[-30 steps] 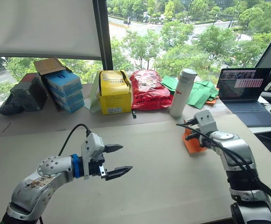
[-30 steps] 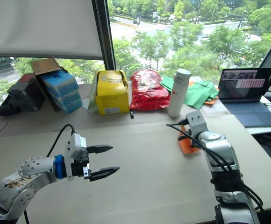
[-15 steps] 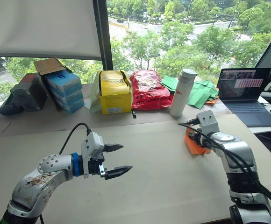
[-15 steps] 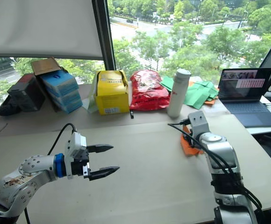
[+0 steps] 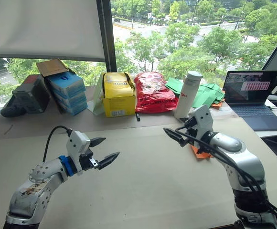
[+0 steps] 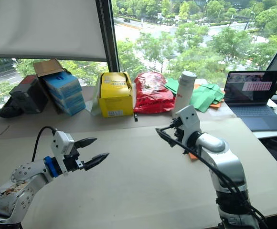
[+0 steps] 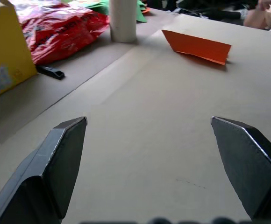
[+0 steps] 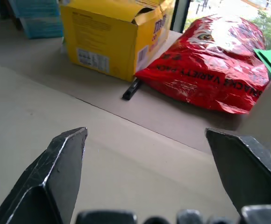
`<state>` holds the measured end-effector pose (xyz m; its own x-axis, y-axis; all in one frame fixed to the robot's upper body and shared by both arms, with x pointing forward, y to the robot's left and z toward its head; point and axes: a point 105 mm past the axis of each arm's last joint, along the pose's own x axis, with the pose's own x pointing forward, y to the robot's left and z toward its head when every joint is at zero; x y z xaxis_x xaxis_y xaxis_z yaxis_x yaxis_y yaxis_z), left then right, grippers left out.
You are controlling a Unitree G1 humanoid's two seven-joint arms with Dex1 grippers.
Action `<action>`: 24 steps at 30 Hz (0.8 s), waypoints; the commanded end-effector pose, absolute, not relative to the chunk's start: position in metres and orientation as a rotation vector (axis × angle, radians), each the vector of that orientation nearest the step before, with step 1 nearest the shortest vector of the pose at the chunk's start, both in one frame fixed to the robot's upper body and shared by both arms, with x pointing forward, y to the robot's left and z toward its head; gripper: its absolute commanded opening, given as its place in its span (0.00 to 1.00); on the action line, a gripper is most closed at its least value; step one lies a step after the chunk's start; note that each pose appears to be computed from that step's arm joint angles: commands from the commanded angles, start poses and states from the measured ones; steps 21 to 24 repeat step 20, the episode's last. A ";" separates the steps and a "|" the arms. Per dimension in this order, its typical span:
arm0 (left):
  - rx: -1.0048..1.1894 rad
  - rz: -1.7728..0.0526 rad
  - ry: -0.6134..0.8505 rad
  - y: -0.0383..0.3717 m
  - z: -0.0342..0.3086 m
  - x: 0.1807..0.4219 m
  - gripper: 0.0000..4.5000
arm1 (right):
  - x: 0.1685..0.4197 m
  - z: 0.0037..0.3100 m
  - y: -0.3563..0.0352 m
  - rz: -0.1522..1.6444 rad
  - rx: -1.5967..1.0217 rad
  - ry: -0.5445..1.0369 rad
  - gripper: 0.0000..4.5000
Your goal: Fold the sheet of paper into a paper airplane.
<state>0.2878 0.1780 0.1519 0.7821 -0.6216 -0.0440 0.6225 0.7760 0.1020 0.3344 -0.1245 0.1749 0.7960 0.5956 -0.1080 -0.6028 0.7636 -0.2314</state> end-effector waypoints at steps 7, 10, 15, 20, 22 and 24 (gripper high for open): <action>0.088 -0.340 -0.033 0.218 0.133 0.294 1.00 | 0.318 0.132 -0.104 0.724 -0.277 -0.039 0.98; 0.081 -0.340 -0.035 0.217 0.131 0.294 1.00 | 0.319 0.128 -0.102 0.726 -0.256 -0.041 0.98; 0.088 -0.338 -0.054 0.217 0.133 0.295 1.00 | 0.320 0.126 -0.101 0.731 -0.255 -0.040 0.98; 0.118 -0.362 -0.061 0.214 0.136 0.295 1.00 | 0.321 0.125 -0.101 0.730 -0.247 -0.039 0.98; 0.118 -0.362 -0.061 0.214 0.136 0.295 1.00 | 0.321 0.125 -0.101 0.730 -0.247 -0.039 0.98; 0.118 -0.362 -0.061 0.214 0.136 0.295 1.00 | 0.321 0.125 -0.101 0.730 -0.247 -0.039 0.98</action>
